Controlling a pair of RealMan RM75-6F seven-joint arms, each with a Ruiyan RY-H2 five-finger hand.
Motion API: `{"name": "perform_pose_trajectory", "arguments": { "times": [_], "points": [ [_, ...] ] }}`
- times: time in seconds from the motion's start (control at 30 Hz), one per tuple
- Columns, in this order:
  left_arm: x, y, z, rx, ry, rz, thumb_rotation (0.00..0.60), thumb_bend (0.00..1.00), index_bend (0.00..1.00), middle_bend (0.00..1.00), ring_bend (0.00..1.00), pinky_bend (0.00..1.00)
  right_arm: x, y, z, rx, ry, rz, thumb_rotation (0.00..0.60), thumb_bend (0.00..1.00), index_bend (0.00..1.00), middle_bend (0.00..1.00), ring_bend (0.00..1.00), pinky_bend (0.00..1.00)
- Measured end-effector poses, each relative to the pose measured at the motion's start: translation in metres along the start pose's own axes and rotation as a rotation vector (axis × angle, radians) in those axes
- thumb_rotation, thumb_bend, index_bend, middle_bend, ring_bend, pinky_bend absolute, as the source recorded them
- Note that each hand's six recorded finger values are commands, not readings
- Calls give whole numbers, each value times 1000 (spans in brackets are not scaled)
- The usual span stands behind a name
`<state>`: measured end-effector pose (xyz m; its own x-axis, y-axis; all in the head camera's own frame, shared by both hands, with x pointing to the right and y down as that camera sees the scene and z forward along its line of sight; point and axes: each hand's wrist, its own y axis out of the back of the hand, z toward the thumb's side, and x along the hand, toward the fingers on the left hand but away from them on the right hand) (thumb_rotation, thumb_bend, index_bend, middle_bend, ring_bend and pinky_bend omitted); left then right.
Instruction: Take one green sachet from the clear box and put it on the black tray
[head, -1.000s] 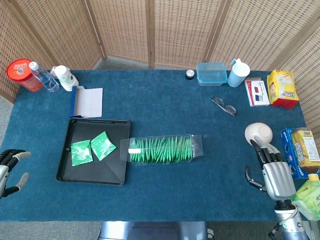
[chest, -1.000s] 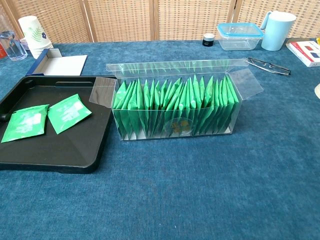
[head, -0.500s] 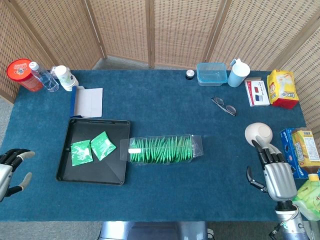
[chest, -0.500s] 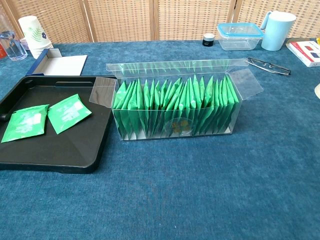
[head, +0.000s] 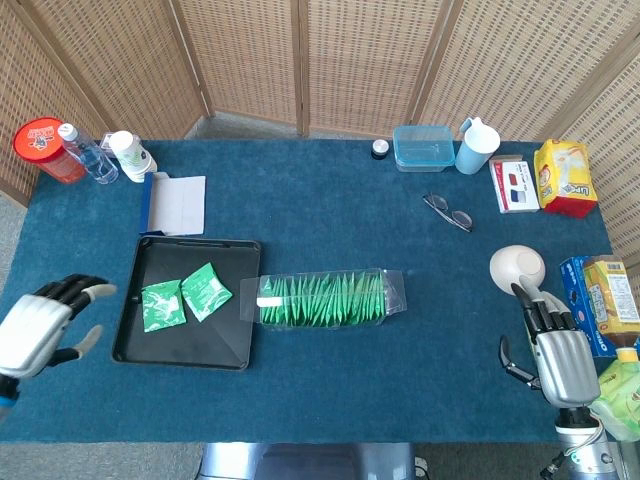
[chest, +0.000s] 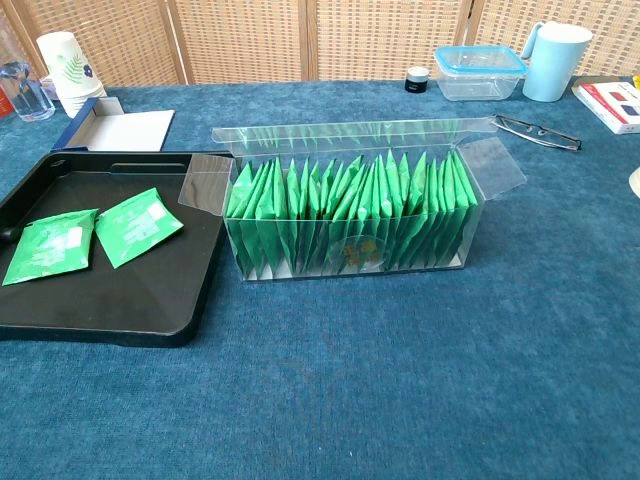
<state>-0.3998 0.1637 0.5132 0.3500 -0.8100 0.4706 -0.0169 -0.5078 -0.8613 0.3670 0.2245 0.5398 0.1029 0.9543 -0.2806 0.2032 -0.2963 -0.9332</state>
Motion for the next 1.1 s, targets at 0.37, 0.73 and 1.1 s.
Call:
{"name": "perform_pose_trajectory", "arguments": {
  "times": [0.37, 0.73, 1.1],
  "points": [
    [95, 5, 64, 105, -206, -59, 487, 346, 257, 238, 212, 342, -3, -4, -4, 5, -21, 10, 243, 583, 0, 90, 166, 173],
    [147, -17, 141, 164, -367, -103, 396, 315, 257, 236, 211, 343, -12, -10, -10, 5, -35, 18, 244, 583, 0, 90, 166, 173],
    [160, -39, 179, 216, -424, -110, 381, 314, 268, 233, 210, 343, -11, -9, -15, -6, -42, 3, 243, 583, 0, 90, 166, 174]
  ]
}}
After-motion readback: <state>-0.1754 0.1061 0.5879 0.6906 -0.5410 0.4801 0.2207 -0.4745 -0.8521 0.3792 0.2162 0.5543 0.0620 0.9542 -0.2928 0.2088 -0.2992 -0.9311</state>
